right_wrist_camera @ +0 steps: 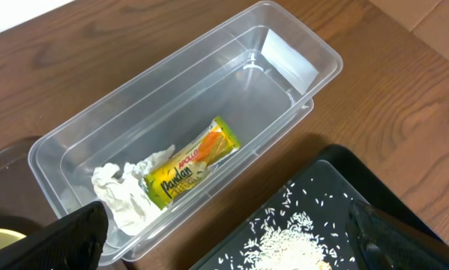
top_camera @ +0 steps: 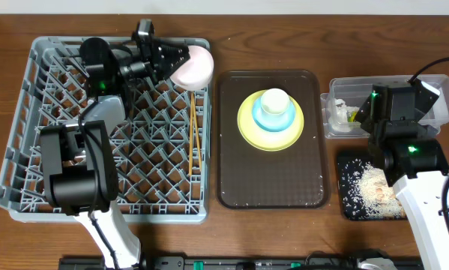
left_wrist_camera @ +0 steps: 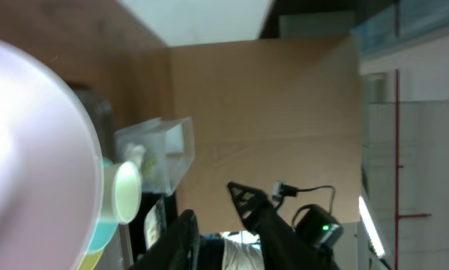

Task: Sort waste into correct bins and load items into the dishwasher rack

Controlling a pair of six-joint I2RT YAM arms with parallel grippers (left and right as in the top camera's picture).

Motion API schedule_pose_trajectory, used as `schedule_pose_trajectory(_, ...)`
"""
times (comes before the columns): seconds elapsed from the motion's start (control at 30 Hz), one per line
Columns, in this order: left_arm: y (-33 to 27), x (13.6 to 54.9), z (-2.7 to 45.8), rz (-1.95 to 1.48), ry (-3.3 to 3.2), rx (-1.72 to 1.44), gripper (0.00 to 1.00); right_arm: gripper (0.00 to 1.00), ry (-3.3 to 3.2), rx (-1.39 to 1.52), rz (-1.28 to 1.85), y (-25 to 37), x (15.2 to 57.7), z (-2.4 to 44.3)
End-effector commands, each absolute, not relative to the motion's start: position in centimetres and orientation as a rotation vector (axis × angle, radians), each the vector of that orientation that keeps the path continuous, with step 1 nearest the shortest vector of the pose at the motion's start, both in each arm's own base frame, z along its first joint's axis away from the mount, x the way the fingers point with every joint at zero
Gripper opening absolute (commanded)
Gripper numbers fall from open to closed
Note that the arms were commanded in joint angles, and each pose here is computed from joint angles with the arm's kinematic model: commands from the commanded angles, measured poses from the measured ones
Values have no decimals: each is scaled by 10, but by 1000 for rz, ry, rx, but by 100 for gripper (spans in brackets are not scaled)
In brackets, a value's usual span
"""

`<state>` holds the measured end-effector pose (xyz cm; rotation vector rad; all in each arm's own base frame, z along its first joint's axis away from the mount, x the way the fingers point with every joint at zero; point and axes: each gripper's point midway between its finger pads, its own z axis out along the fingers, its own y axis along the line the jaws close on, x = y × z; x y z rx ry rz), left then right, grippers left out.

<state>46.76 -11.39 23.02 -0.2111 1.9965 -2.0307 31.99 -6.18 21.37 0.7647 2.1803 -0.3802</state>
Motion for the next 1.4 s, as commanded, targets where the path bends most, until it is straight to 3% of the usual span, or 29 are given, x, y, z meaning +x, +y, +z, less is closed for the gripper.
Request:
schedule_pose_trajectory(0.0,-109,462,280,-2027,1943,-129,33,99,2150,790,-381,-65,319,221)
schedule_pose_trajectory(0.1,-111,449,317,-1993,1889,-12,45,99,2150,790,-381,-65,319,221)
schedule_pose_trajectory(0.2,-114,434,349,-1951,1854,86,68,99,2150,790,-381,-65,319,221)
schedule_pose_trajectory(0.3,-115,420,379,-1910,1813,162,84,99,2150,790,-381,-65,319,221)
schedule_pose_trajectory(0.67,-113,413,479,-1905,1738,103,90,99,2150,790,-381,-65,319,221)
schedule_pose_trajectory(0.9,-102,435,508,-1854,1631,-53,92,99,2150,790,-381,-65,319,221)
schedule_pose_trajectory(1.13,-68,481,444,-1423,1743,-375,92,99,2150,790,-381,-65,319,221)
schedule_pose_trajectory(1.27,-64,475,371,-1000,1999,-378,92,99,2150,790,-381,-65,319,221)
schedule_pose_trajectory(1.37,-53,459,311,-487,2222,-334,92,99,2150,790,-381,-65,319,221)
